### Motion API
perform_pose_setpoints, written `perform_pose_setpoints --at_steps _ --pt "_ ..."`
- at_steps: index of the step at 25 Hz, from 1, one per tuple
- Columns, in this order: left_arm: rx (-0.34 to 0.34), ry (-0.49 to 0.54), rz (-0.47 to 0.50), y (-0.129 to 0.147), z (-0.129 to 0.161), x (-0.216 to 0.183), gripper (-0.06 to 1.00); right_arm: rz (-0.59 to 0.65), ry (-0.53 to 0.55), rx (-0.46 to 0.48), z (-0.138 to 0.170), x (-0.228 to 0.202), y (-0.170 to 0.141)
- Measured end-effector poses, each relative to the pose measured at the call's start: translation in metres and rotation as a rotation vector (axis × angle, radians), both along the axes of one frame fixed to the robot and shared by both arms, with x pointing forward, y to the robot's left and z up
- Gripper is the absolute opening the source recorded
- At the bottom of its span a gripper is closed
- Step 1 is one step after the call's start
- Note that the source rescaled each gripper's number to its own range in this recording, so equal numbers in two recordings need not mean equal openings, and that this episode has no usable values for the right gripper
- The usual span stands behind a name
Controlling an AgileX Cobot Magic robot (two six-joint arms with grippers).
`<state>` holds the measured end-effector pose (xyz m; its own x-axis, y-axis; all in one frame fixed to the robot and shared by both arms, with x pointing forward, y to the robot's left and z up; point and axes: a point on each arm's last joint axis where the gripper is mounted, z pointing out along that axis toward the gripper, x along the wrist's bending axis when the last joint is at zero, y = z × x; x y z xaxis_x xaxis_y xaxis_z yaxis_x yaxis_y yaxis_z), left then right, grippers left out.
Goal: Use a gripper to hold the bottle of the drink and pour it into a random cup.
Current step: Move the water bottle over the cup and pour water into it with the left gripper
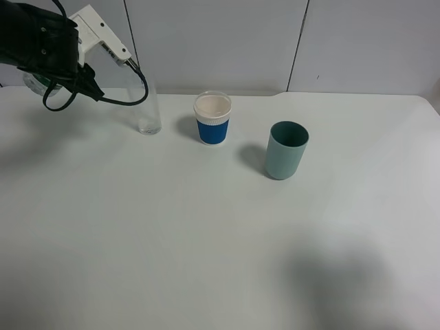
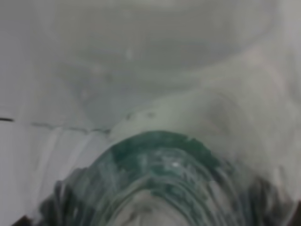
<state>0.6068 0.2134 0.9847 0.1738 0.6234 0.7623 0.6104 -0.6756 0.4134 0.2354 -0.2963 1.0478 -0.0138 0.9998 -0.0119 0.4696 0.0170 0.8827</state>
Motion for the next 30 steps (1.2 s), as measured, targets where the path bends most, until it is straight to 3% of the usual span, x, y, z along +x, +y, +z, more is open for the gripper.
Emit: perform_pose_setpoints --at_steps 8,30 --pt "0.158 0.086 0.057 -0.003 -0.015 0.013 0.00 0.000 0.000 0.000 0.000 0.000 0.000" --pt "0.326 0.194 -0.047 -0.007 -0.017 0.012 0.00 0.000 0.000 0.000 0.000 0.000 0.000"
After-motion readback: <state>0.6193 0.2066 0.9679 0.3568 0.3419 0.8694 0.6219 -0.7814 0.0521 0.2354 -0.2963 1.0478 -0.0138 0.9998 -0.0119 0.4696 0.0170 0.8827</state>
